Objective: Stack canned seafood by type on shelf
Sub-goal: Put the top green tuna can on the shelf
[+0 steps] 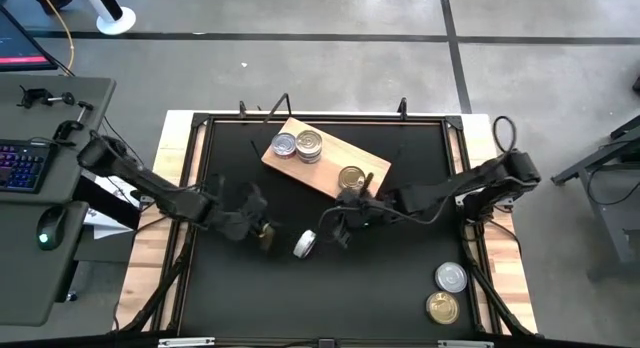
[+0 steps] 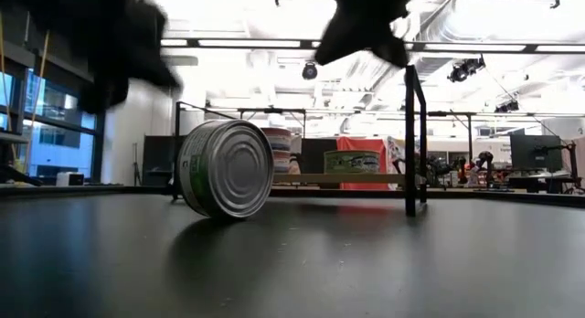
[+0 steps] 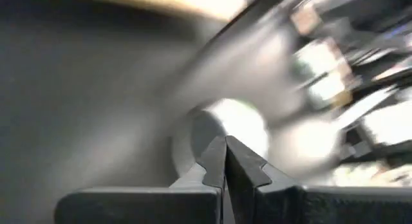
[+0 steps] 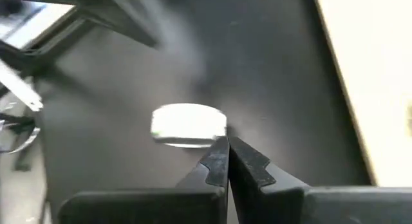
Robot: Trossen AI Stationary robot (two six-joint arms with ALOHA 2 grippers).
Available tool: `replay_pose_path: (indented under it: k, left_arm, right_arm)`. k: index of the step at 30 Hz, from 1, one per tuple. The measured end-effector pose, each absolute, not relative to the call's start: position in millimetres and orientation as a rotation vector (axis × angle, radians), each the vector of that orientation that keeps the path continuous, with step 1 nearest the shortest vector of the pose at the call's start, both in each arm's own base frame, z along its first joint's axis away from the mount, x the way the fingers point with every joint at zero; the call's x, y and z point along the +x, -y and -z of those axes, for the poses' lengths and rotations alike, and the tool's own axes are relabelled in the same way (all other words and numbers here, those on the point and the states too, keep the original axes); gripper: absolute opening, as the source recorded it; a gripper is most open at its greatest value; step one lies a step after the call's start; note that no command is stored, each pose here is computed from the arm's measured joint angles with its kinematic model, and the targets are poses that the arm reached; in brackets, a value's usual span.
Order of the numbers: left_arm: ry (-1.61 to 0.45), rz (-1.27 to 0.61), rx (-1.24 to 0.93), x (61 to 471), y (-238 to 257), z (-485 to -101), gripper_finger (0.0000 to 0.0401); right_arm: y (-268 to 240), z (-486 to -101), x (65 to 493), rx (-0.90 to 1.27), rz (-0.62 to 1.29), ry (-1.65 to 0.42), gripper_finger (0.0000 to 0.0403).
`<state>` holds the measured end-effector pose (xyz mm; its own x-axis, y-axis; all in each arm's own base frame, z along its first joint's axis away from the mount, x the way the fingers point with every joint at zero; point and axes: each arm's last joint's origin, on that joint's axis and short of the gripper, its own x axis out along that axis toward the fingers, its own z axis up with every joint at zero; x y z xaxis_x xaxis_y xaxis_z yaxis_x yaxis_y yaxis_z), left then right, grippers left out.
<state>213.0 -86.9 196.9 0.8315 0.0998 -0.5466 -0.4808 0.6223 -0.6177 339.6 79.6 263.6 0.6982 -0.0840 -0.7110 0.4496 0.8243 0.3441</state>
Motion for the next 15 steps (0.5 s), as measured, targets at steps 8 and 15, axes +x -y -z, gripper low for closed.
replay_pose_path:
  k: [8,15]
  left_arm:
    - [-0.65,-0.252,-0.331,241.3,143.7,-242.3,0.0]
    - [-0.81,-0.462,-0.165,268.1,135.2,-273.1,0.0014]
  right_arm:
    - [-78.2,-272.9,315.1,0.458,0.434,-0.797,0.0]
    - [-77.1,-268.4,311.8,0.452,0.462,-0.835,0.0]
